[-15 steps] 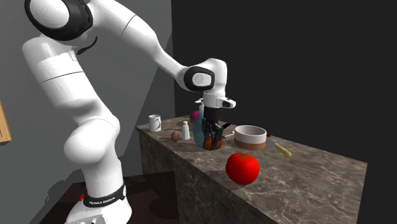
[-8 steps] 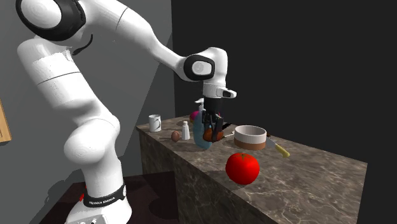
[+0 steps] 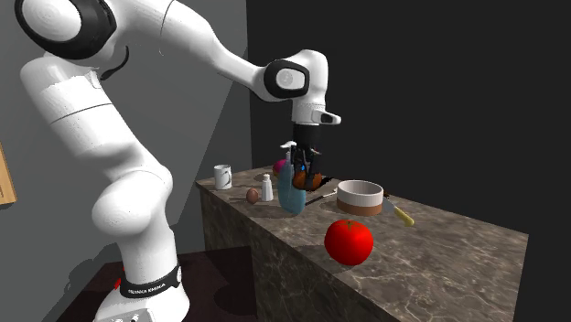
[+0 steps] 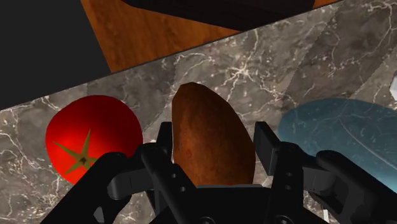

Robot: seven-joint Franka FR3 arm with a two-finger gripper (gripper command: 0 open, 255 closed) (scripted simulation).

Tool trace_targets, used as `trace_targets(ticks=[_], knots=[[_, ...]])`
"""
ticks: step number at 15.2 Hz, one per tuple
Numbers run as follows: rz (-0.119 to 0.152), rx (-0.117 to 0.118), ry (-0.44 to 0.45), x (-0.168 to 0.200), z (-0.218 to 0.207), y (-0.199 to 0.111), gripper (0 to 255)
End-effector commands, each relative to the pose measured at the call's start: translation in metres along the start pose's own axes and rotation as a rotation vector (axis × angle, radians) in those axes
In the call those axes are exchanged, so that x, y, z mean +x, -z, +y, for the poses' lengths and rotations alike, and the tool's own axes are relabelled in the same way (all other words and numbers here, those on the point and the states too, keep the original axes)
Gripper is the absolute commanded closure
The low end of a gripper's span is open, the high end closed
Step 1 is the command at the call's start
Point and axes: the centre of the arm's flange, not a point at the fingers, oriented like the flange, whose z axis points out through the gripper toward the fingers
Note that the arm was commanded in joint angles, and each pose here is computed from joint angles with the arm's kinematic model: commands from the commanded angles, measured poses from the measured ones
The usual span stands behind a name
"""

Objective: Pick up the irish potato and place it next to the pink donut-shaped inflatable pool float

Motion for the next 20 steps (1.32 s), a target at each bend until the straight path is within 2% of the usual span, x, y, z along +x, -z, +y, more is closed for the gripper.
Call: trace_targets(ticks=[1,2,20], knots=[[0.0,0.0,0.0,-0.002,0.001,0.011,255],[0.0,0.0,0.0,-0.002,0.001,0.014,255],[0.0,0.0,0.0,-0.017,-0.237,0.014,255]])
